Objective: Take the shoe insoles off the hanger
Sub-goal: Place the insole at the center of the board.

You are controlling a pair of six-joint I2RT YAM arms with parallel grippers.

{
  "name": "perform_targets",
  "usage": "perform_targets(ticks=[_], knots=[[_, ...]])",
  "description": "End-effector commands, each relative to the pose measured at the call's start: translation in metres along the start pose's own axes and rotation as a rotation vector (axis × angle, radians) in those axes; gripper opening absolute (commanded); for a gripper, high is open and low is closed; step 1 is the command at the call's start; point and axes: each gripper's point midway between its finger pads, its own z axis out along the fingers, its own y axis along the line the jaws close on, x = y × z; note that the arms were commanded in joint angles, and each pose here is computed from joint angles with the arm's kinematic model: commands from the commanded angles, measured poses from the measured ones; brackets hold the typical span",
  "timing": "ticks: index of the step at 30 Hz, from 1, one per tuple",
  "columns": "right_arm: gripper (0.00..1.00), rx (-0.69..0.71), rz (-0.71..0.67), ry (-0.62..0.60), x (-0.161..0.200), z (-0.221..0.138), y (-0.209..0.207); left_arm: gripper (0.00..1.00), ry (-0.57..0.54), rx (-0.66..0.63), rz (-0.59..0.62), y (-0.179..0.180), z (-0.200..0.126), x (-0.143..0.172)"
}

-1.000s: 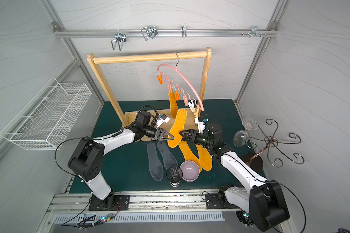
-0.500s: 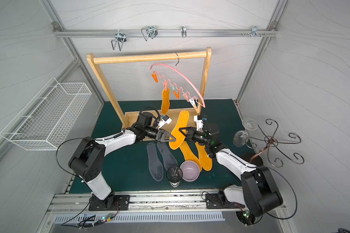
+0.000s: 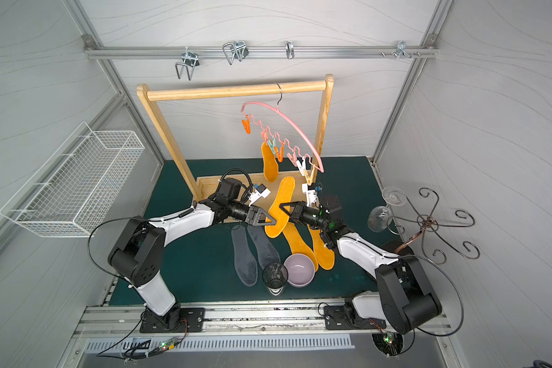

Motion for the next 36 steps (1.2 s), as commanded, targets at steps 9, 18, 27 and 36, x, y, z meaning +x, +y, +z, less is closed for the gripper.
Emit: perform_targets(ticks=[9, 18, 27, 36], knots=[[0.03, 0.079, -0.055, 0.045, 0.008, 0.015, -0.003, 0.75, -0.156, -0.200, -0.002, 0.040, -0.063, -0.038], [0.04, 0.125, -0.127, 0.125, 0.028, 0.040, 0.003, 0.77, -0.217, -0.496, 0.023, 0.077, -0.116, -0.046], [0.04, 0.132, -0.190, 0.236, 0.063, 0.071, 0.012, 0.76, -0.303, -0.784, -0.060, 0.115, -0.182, -0.046], [0.04, 0.134, -0.229, 0.387, 0.103, 0.104, 0.020, 0.76, -0.361, -0.834, -0.113, 0.122, -0.205, -0.044]])
